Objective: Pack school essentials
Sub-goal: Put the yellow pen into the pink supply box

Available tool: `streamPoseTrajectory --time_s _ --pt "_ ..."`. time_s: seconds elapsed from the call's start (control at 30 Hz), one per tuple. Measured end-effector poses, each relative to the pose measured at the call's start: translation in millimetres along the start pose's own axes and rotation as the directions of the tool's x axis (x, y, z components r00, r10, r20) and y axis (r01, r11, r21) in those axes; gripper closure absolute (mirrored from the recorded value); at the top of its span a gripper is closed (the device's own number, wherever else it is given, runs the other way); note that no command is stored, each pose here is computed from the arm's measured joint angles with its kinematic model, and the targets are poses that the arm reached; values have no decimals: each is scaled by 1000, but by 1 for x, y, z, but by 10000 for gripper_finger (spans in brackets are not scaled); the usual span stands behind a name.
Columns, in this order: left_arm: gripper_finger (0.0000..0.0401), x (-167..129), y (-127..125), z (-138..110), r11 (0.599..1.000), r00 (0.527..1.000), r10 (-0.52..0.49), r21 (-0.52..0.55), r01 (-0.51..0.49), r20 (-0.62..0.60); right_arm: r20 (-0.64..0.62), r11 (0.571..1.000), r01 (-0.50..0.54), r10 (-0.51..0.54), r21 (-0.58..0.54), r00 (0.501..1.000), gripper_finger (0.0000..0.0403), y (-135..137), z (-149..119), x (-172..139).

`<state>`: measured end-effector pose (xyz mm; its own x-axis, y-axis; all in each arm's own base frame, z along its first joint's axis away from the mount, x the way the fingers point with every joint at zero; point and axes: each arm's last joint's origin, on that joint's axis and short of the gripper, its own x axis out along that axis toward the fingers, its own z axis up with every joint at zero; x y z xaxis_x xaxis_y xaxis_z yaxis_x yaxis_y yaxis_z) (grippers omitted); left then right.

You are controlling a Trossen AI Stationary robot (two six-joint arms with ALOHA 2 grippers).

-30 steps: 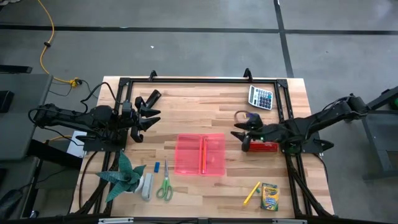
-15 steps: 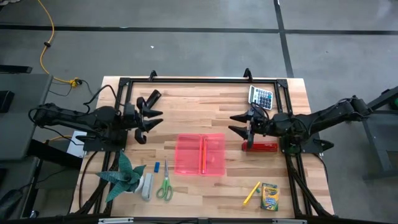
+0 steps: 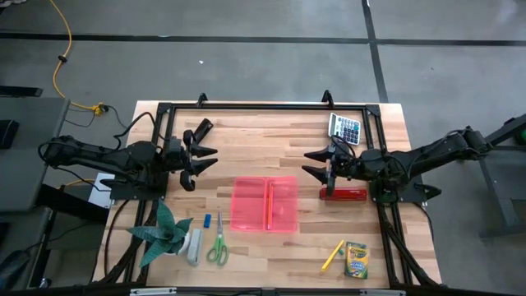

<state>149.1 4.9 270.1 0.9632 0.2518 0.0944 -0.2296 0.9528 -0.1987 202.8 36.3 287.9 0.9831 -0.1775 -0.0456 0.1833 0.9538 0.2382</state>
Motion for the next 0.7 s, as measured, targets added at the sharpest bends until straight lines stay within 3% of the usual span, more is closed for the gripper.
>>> streamPoseTrajectory --time_s 0.13,0.23,0.33,0.43,0.53,0.6,0.7 --pt "270 0 0 0 1000 1000 0 11 0 0 -8 999 -31 31 -10 999 195 1 0 0" --pt "270 0 0 0 1000 1000 0 28 0 0 -44 992 -104 108 69 993 195 5 -3 1" --pt "270 0 0 0 1000 1000 0 28 0 0 -226 973 -181 210 144 951 195 15 -18 2" --pt "270 0 0 0 1000 1000 0 28 0 0 -456 956 -223 287 191 842 195 33 -33 1" --pt "270 0 0 0 1000 1000 0 28 0 0 -660 938 -289 342 193 669 195 56 -49 -3" --pt "270 0 0 0 1000 1000 0 28 0 0 -757 924 -346 342 163 557 195 71 -60 -8" --pt "270 0 0 0 1000 1000 1 28 -1 0 -851 896 -433 304 101 429 195 89 -80 -15"
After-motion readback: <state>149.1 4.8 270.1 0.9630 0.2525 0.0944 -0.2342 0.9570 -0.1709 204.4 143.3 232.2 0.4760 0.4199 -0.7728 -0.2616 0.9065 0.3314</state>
